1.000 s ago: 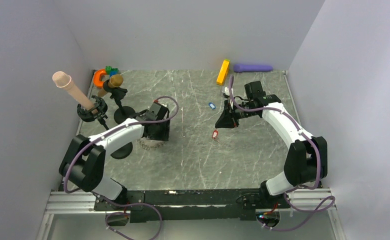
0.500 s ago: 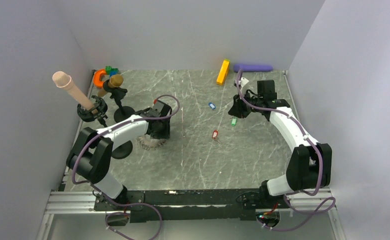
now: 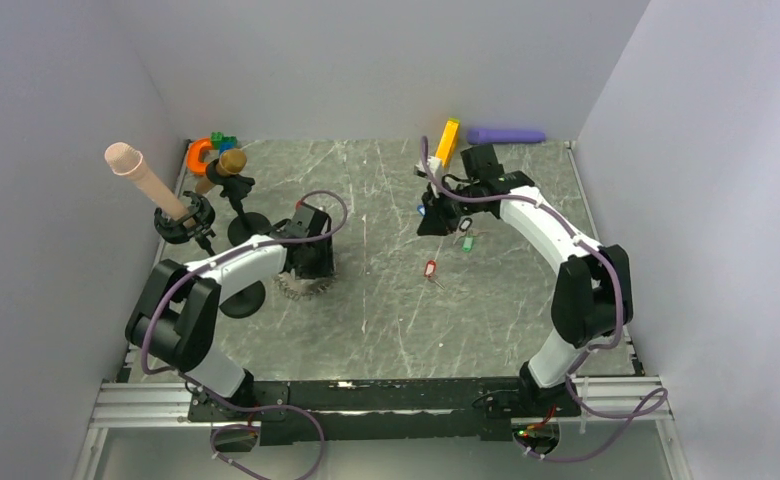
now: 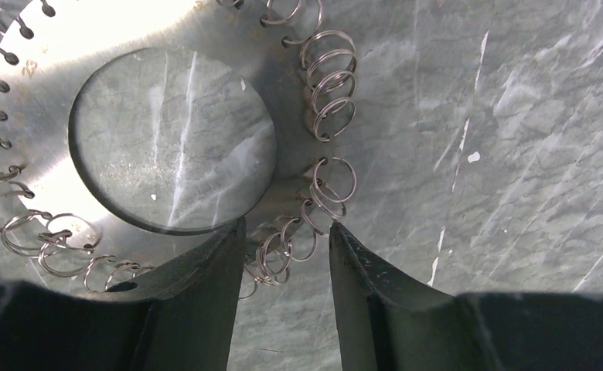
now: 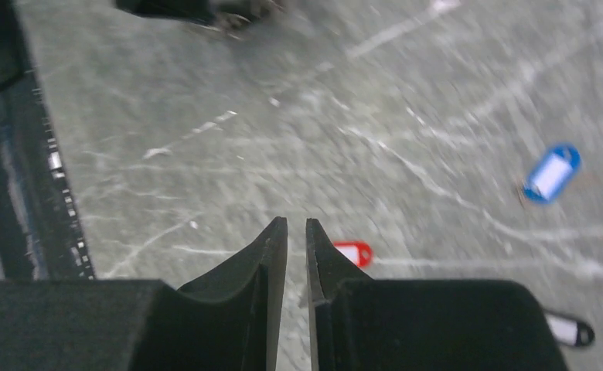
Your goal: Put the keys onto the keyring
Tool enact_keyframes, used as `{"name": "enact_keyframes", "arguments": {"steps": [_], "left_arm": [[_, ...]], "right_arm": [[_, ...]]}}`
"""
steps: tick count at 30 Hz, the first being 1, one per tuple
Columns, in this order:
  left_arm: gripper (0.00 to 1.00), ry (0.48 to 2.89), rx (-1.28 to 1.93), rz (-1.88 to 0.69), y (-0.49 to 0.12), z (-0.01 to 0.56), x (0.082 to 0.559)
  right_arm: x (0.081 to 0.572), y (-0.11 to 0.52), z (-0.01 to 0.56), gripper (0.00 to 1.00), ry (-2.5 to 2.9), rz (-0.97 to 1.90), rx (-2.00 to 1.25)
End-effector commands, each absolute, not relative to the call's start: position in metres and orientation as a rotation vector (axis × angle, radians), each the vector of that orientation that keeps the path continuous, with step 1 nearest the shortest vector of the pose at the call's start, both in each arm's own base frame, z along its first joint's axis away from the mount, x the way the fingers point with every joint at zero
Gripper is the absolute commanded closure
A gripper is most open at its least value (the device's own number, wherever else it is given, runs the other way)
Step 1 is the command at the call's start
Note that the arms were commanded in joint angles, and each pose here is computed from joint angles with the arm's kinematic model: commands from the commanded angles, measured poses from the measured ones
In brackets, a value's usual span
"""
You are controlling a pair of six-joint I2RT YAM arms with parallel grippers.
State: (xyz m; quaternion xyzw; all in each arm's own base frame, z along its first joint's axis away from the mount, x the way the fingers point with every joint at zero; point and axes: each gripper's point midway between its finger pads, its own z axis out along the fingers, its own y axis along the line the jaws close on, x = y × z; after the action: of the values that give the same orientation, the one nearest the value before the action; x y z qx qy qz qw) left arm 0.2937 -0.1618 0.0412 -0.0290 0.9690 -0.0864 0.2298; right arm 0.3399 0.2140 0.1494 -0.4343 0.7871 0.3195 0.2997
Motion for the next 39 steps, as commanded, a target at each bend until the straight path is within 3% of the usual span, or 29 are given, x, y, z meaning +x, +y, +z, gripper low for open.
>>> {"name": "enact_keyframes", "arguments": {"steps": [1, 11, 17, 39], "left_arm": [[0.51, 2.599, -0.134, -0.338, -0.168, 0.055, 0.299], [0.60, 2.609, -0.159, -0.349, -0.171, 0.057, 0.302], [0.70, 2.601, -0.203, -0.385, -0.173, 0.062, 0.285], [0.70, 2.615, -0.450, -0.314, -0.173, 0.032, 0.277]], "right_arm": [[0.311, 0.238, 0.189, 0.80, 1.902, 1.021, -1.263], [0.292, 0.223, 0.169, 0.80, 1.926, 1.024, -1.218], [0.289, 0.224, 0.169, 0.80, 1.916, 1.050, -1.220], [0.283, 0.220, 0.174, 0.79, 1.892, 1.096, -1.214]]}}
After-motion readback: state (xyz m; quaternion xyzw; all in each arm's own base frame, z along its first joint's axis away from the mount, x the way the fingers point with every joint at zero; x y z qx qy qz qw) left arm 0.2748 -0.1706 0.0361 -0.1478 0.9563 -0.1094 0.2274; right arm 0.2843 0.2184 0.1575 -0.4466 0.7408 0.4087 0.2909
